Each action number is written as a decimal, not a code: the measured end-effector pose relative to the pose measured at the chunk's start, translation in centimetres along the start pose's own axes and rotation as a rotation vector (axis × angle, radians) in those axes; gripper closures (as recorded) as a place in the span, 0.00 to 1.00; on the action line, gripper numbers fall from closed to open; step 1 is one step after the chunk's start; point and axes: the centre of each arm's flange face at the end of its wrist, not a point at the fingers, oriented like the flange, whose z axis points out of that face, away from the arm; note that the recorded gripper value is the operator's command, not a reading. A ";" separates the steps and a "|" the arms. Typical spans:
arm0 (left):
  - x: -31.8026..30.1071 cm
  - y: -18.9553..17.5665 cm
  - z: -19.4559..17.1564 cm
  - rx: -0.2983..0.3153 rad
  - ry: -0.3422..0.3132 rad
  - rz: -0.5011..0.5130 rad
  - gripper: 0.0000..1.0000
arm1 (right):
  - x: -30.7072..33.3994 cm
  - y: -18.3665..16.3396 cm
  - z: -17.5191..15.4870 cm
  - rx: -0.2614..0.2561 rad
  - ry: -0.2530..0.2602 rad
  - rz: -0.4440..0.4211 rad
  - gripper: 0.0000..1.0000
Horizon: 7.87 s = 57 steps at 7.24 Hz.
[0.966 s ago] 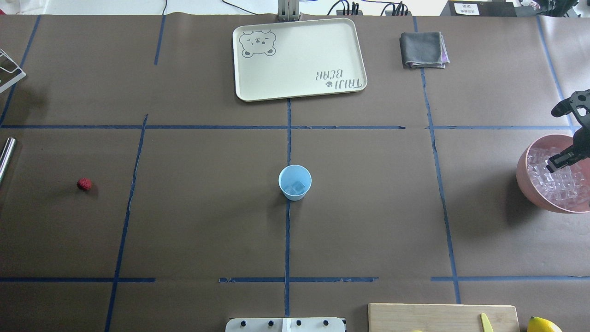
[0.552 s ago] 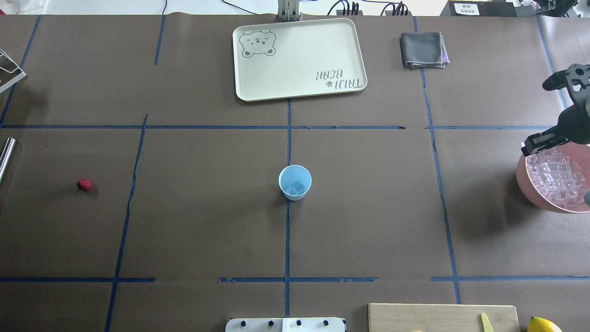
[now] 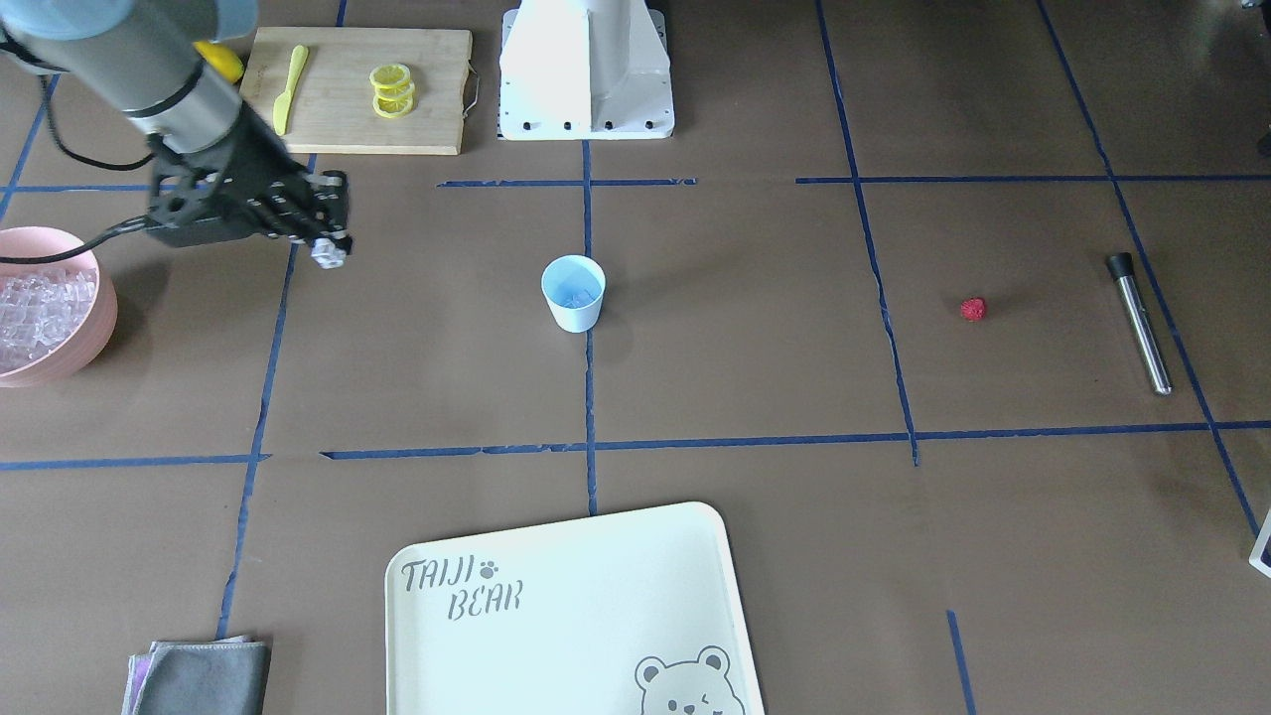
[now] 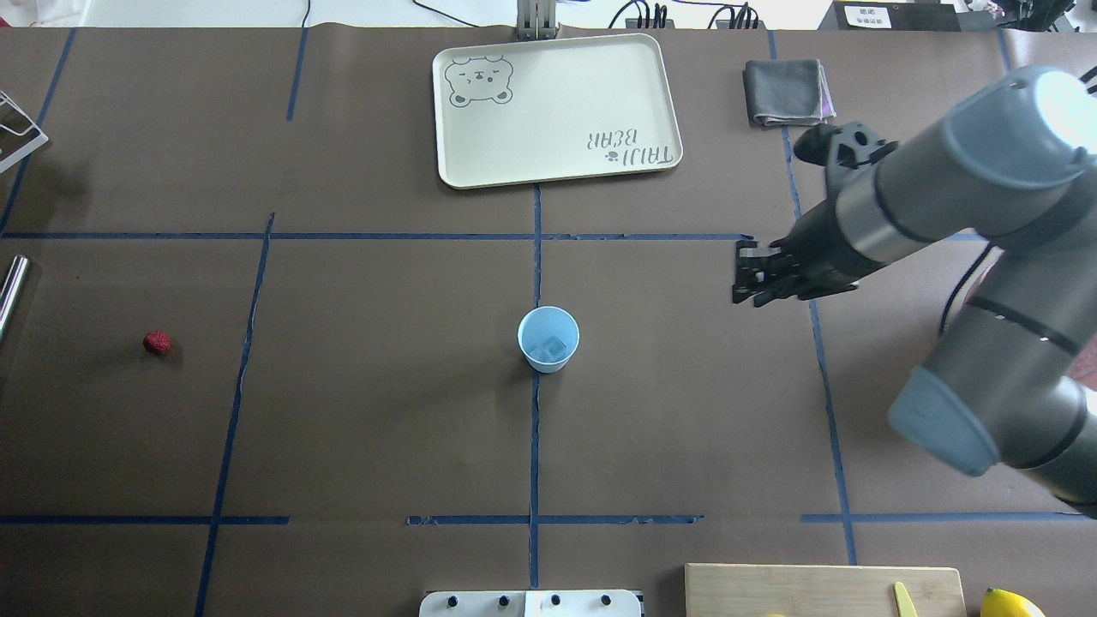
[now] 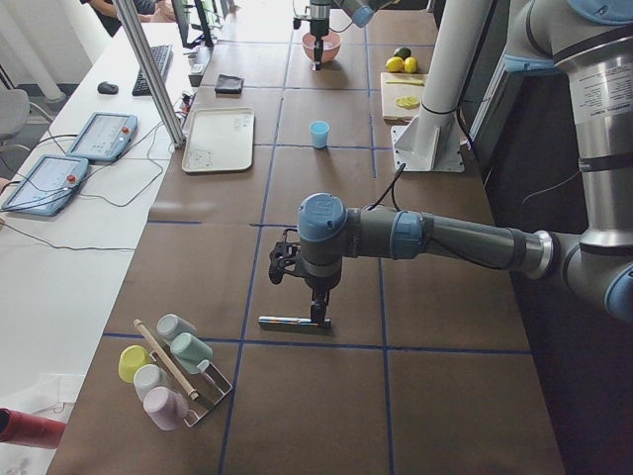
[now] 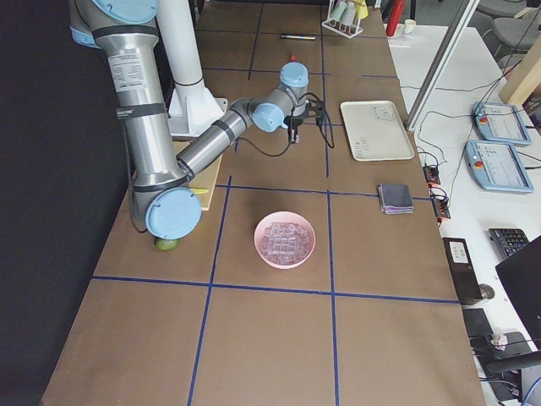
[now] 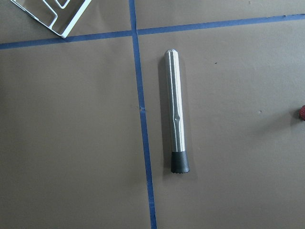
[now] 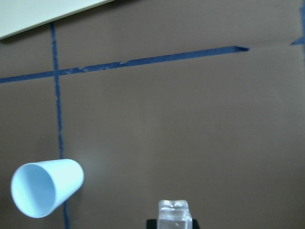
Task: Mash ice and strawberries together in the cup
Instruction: 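Carry the ice cube with the right gripper into the blue cup and release, then withdraw the right gripper toward the bowl while the left gripper reaches the strawberry, then grasp the red strawberry with the left gripper, then carry the strawberry with the left gripper over the blue cup and drop it, then withdraw the left gripper away from the blue cup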
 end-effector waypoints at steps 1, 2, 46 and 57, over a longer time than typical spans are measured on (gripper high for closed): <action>-0.1 0.1 0.1 -0.001 0.000 -0.002 0.00 | -5.3 1.9 2.5 0.004 -0.021 0.054 1.00; -0.1 0.1 0.1 -0.003 0.000 -0.004 0.00 | -9.8 3.0 5.0 0.018 -0.029 0.100 1.00; 54.5 -15.5 10.8 -0.096 0.399 -0.307 1.00 | 27.7 -9.2 -11.1 0.011 0.106 -0.099 0.00; 70.8 -12.8 12.2 -0.036 0.445 -0.283 0.22 | 27.4 -9.2 -11.1 0.019 0.111 -0.119 0.00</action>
